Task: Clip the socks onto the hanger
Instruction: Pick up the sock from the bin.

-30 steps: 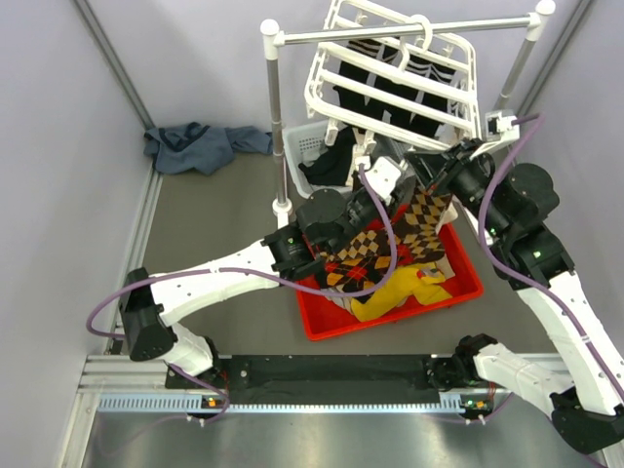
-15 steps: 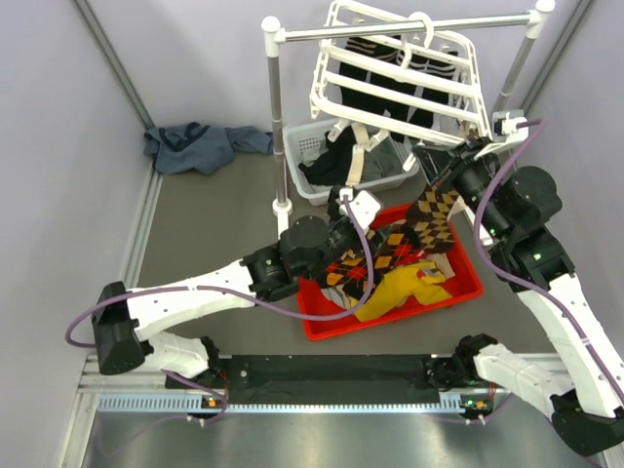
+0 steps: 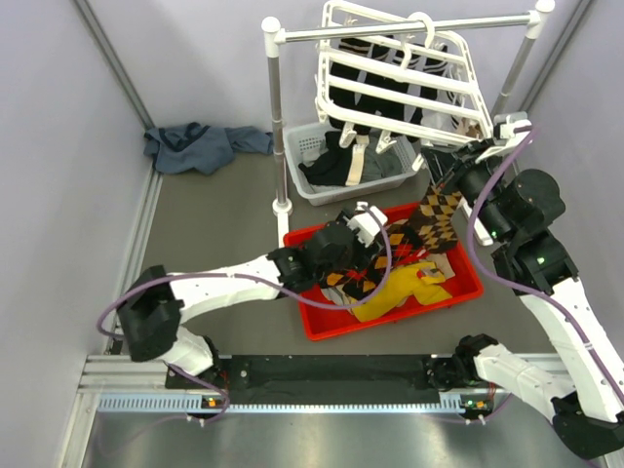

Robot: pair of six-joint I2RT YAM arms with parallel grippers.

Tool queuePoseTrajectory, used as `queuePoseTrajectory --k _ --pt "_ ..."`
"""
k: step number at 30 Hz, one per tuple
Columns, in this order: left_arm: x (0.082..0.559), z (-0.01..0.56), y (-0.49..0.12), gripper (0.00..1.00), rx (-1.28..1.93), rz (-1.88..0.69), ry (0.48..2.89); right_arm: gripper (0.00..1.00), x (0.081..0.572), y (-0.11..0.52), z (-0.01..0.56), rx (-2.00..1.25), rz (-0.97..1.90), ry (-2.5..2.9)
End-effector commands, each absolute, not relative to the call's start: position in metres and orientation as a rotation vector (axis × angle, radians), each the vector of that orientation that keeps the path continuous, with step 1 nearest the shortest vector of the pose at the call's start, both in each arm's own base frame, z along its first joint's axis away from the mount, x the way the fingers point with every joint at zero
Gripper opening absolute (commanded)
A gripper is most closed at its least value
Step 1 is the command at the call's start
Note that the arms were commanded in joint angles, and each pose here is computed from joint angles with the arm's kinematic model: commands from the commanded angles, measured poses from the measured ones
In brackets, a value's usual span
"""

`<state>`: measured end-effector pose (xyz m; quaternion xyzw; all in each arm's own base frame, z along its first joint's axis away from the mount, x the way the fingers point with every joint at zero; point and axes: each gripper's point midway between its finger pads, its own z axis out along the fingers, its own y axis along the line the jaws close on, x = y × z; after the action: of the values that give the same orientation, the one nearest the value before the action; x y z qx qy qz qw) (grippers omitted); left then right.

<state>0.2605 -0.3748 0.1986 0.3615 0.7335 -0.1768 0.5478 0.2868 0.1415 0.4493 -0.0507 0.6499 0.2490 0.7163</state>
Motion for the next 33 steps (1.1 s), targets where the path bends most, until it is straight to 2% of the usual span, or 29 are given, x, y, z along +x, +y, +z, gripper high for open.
queuePoseTrajectory --k 1,11,15,22,26,29,30,33 --pt "0.286 0.19 -0.386 0.68 0.844 -0.465 1.799 0.04 0.286 0.135 0.45 -0.119 0.505 1.427" --pt "0.327 0.138 -0.408 0.64 0.932 -0.496 1.956 0.04 0.287 0.133 0.447 -0.122 0.486 1.43" --pt "0.325 0.127 -0.422 0.64 0.966 -0.588 2.006 0.04 0.288 0.132 0.445 -0.12 0.48 1.433" --pt "0.326 0.099 -0.431 0.61 1.011 -0.601 2.108 0.04 0.29 0.133 0.442 -0.119 0.484 1.437" --pt "0.324 0.078 -0.432 0.53 1.048 -0.59 2.189 0.04 0.291 0.133 0.44 -0.117 0.478 1.444" --pt "0.322 0.076 -0.431 0.39 1.058 -0.587 2.21 0.04 0.291 0.132 0.441 -0.117 0.476 1.442" --pt "0.322 0.077 -0.431 0.3 1.056 -0.588 2.21 0.04 0.291 0.132 0.441 -0.117 0.476 1.442" --pt "0.322 0.087 -0.429 0.2 1.042 -0.59 2.197 0.04 0.291 0.133 0.439 -0.117 0.478 1.446"
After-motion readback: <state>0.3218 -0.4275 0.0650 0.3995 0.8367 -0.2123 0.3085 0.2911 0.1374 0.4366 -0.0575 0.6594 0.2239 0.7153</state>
